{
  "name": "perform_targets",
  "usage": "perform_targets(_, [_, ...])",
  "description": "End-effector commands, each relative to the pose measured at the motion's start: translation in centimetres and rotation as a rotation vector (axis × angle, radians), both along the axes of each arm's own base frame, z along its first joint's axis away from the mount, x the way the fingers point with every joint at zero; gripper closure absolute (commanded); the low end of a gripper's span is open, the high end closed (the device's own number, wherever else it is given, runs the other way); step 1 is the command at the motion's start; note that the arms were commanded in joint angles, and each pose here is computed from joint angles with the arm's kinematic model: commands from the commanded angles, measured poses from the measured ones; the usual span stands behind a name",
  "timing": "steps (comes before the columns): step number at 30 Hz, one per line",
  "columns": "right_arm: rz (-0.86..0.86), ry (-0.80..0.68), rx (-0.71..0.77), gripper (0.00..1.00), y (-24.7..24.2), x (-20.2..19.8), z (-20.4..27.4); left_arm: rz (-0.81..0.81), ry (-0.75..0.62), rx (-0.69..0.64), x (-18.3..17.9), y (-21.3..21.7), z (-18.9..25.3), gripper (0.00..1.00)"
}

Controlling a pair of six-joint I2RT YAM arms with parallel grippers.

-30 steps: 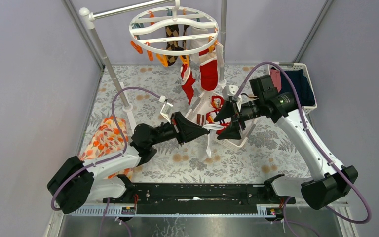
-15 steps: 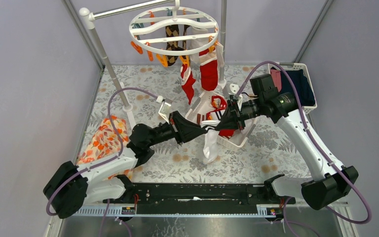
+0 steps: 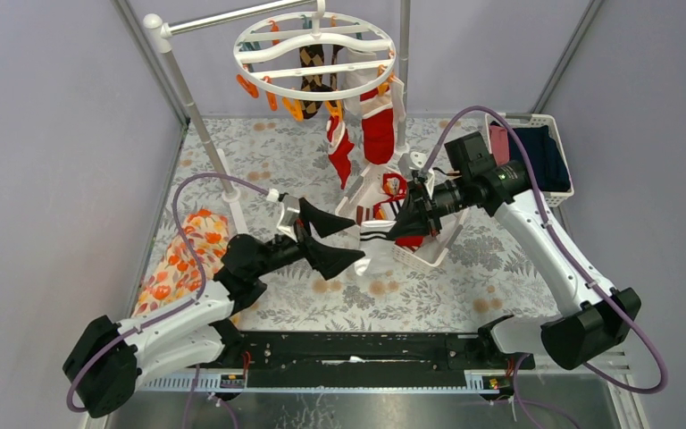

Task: Clip the socks to the hanger
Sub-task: Pick up the sock from the bin.

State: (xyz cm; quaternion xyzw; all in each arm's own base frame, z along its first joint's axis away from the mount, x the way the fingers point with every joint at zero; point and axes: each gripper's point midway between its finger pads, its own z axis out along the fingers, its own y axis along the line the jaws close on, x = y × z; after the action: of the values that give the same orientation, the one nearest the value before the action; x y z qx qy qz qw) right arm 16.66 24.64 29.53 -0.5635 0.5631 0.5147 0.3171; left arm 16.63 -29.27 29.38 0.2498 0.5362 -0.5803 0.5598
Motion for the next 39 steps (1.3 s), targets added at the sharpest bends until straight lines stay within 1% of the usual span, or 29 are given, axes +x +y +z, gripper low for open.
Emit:
perform_targets(1, [0.051,-0.005,0.039,1.00,0.5,-0.9,1.6,-0.012,-0.081,0.008,0.3,-1.2,0.7,0.08])
perform_targets(7, [0.060,0.014,0.057,1.00,0.7,-0.8,2.3,-0.037,-0.087,-0.022,-0.3,-2.5,0.5,0.18])
perform_targets(11, [0.061,0.031,0.053,1.00,0.9,-0.7,2.0,-0.021,-0.086,-0.118,-0.5,-1.7,1.7,0.25])
perform_targets(15, [0.063,0.037,0.052,1.00,0.9,-0.7,1.8,0.026,-0.089,-0.190,-0.3,-0.6,2.9,0.26])
perform_targets(17, [0.064,0.036,0.054,1.00,0.9,-0.7,1.9,0.053,-0.085,-0.211,0.0,-0.2,3.3,0.32])
perform_targets(18, [0.063,0.037,0.056,1.00,0.9,-0.7,1.9,0.067,-0.078,-0.217,0.2,-0.1,3.3,0.36])
perform_targets(21, [0.066,0.041,0.059,1.00,0.9,-0.7,2.0,0.084,-0.073,-0.230,0.5,0.1,3.4,0.39])
perform_targets(24, [0.069,0.047,0.061,1.00,1.0,-0.8,2.0,0.066,-0.073,-0.237,0.5,-0.3,3.4,0.40])
perform_targets(26, [0.070,0.051,0.061,1.00,1.0,-0.8,2.0,0.049,-0.078,-0.243,0.5,-0.6,3.6,0.43])
perform_targets(30, [0.069,0.052,0.060,1.00,1.0,-0.7,2.0,0.007,-0.088,-0.242,0.1,-1.3,3.8,0.56])
perform_targets(31, [0.069,0.052,0.060,1.00,1.0,-0.7,2.0,-0.002,-0.092,-0.241,0.0,-1.4,3.8,0.63])
perform_targets(33, [0.068,0.054,0.058,1.00,1.0,-0.7,1.9,-0.013,-0.100,-0.244,-0.2,-1.4,4.0,0.82])
perform_targets(34, [0.068,0.054,0.058,1.00,1.0,-0.7,1.8,-0.014,-0.103,-0.246,-0.3,-1.4,4.1,0.88])
perform_targets(35, [0.068,0.055,0.058,1.00,1.0,-0.7,1.8,-0.011,-0.103,-0.246,-0.3,-1.3,4.1,0.91])
perform_targets(37, [0.068,0.056,0.057,1.00,1.0,-0.6,1.7,-0.002,-0.101,-0.242,-0.2,-1.2,4.1,0.91])
perform_targets(38, [0.068,0.058,0.057,1.00,1.0,-0.6,1.7,0.003,-0.095,-0.234,-0.1,-1.2,3.9,0.88])
perform_targets(39, [0.068,0.058,0.057,1.00,1.0,-0.6,1.7,0.009,-0.086,-0.229,0.1,-1.3,3.8,0.80])
